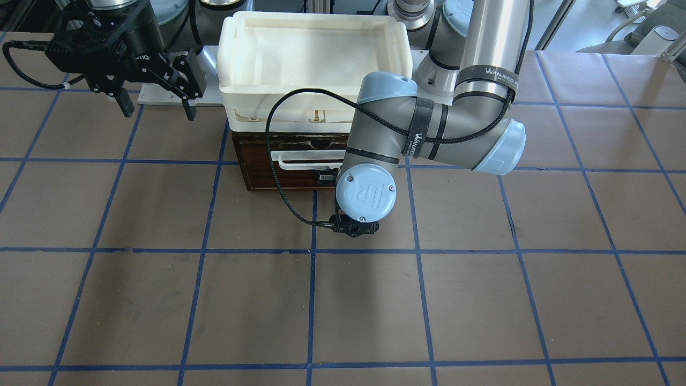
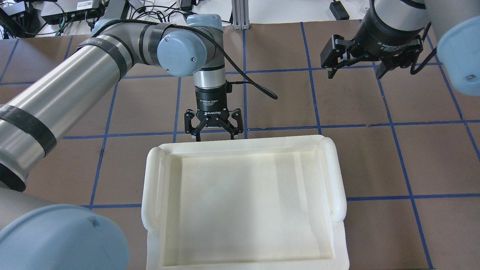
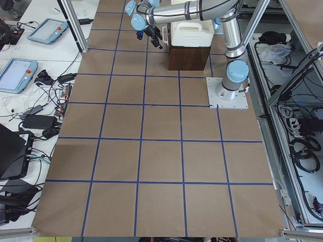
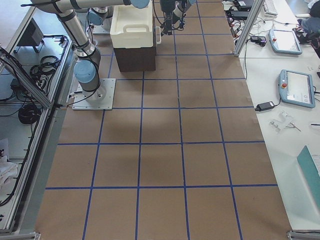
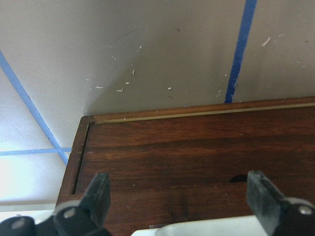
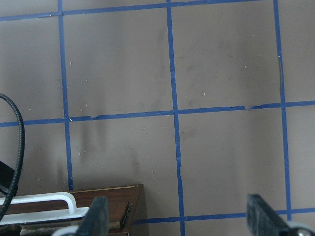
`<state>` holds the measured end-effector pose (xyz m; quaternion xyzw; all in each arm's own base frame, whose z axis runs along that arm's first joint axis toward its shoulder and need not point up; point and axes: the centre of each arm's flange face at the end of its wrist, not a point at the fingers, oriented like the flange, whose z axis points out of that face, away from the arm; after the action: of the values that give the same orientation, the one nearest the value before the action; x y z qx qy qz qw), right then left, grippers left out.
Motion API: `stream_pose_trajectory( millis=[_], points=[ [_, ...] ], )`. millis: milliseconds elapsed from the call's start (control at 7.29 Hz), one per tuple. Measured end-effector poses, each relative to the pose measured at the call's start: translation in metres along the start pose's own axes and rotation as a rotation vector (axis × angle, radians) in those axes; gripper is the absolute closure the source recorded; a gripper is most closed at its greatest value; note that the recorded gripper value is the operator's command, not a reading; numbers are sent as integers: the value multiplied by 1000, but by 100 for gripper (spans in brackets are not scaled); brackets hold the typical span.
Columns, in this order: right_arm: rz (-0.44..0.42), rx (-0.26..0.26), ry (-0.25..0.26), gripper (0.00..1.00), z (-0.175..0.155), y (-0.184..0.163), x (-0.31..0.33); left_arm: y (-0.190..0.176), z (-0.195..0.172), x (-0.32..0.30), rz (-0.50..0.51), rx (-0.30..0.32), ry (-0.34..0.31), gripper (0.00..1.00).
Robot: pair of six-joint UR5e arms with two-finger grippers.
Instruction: Put scissors in drawer and close it
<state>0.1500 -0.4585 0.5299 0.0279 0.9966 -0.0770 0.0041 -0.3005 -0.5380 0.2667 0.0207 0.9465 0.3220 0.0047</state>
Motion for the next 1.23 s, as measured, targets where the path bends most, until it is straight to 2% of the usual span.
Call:
stream_pose_trajectory(
  millis=[549, 823, 1097, 1234],
  points=[
    [-1, 0, 0, 0, 0, 0, 0, -3, 4, 0, -6, -15, 1, 0],
    [-1, 0, 0, 0, 0, 0, 0, 3, -8, 1, -1, 16, 9, 0],
    [0, 0, 1, 0, 0, 0, 0, 13, -55, -18, -4, 137, 27, 0],
    [0, 0, 1, 0, 0, 0, 0, 20, -90, -38, -13, 249, 21, 0]
  ],
)
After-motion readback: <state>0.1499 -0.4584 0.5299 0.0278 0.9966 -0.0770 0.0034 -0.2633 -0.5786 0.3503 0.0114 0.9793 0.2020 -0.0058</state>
